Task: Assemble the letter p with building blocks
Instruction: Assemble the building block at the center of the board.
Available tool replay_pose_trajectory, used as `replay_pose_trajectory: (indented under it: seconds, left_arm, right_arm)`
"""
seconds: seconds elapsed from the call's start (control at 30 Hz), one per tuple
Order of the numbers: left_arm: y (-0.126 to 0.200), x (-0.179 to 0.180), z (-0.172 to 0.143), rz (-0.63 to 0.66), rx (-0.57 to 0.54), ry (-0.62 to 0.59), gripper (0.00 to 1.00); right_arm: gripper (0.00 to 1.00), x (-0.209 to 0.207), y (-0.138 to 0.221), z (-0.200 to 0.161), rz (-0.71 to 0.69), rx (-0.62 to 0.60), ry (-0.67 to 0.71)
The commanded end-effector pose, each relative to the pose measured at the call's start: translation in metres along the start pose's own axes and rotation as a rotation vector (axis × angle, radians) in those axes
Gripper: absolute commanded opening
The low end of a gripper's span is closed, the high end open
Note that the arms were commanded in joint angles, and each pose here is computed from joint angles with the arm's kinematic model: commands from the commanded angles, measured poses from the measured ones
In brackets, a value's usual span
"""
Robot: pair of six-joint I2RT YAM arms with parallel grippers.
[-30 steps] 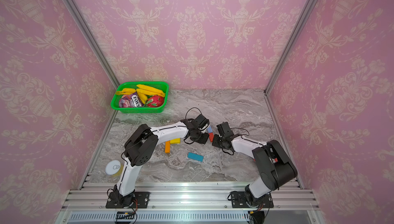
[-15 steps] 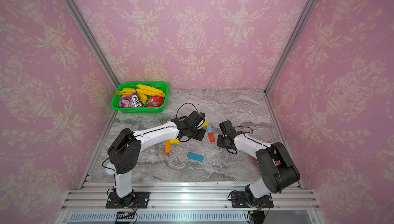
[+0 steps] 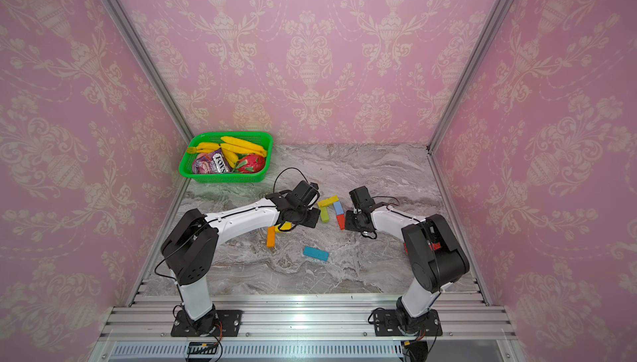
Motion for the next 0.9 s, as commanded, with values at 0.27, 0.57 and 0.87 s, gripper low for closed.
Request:
replay_pose_trajectory:
  seconds: [0.27,0.57,0.87]
  left_arm:
    - [0.008,0.016,0.009,-0.005,-0.034,0.035,0.0]
    - [0.001,0.022,0.0,-0.026,-0.019,0.069,0.0]
    - [-0.003,0.021,-0.001,-0.05,-0.013,0.091,0.0]
  right_arm:
    - [0.09,0.032,0.006,-0.034,0.066,0.066,0.004]
    - [0.09,0.044,0.003,-0.026,0.075,0.048,0.002]
    - [0.1,0.049,-0.006,-0.018,0.079,0.058,0.017]
Point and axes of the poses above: each gripper's point midway between its finger pads, its own y axis back along the fingers, its own x axis along the line the jaws close on, z = x × y, the point moved 2 cm from there along y, back along the fingers, and after that the axes turned 7 degrees about y, right-handed, at the moved point
